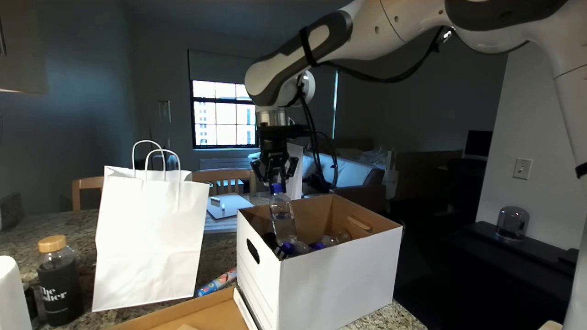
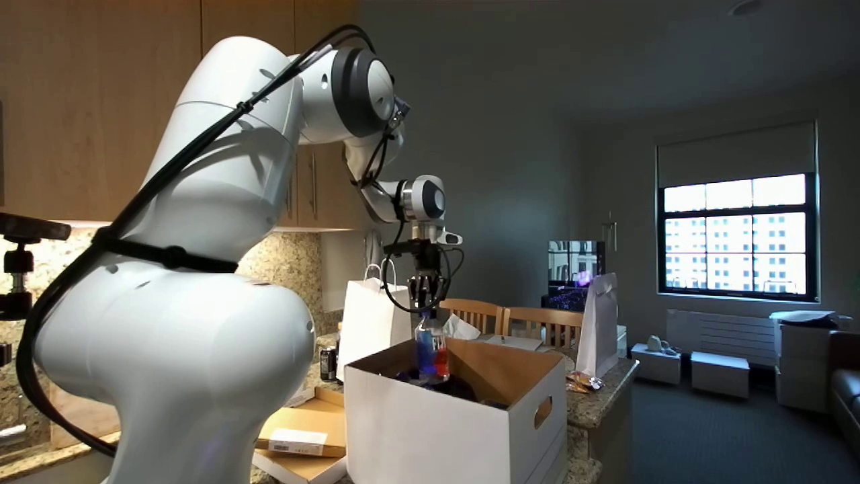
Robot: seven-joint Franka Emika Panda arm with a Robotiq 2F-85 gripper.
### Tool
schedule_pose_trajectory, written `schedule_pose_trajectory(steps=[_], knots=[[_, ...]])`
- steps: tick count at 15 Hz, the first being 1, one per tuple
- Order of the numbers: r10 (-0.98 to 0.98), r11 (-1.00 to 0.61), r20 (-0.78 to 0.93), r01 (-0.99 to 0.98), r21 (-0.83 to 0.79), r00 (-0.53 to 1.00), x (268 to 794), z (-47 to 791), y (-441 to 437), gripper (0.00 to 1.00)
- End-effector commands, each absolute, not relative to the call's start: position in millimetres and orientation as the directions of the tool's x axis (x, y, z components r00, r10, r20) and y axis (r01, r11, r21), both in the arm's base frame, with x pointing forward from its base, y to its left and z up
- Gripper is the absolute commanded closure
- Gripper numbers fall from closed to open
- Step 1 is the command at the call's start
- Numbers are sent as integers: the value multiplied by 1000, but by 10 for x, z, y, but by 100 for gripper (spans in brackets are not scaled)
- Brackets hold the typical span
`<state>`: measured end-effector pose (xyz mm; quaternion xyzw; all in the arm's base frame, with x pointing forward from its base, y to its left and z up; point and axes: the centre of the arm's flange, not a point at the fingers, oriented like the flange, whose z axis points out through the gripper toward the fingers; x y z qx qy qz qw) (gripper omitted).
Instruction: Pick the bottle in the box and put it on the table, then put it back in the box
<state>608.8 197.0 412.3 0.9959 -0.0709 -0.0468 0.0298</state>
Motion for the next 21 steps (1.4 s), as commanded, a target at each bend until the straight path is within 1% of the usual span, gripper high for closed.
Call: schedule_pose_trajectory(steps=[1, 7, 12, 17, 21], knots=[[-91, -996, -88, -91, 13, 992, 6030, 4585, 1923, 86], [0, -1000, -52, -2, -25, 999, 5971, 5123, 1968, 86], [115, -991, -11, 115, -62, 993, 5903, 5579, 2097, 86], [272, -957, -11, 270, -109, 962, 5744, 5787, 2372, 86], [435, -893, -46, 424, -152, 899, 5458, 5879, 2651, 86]])
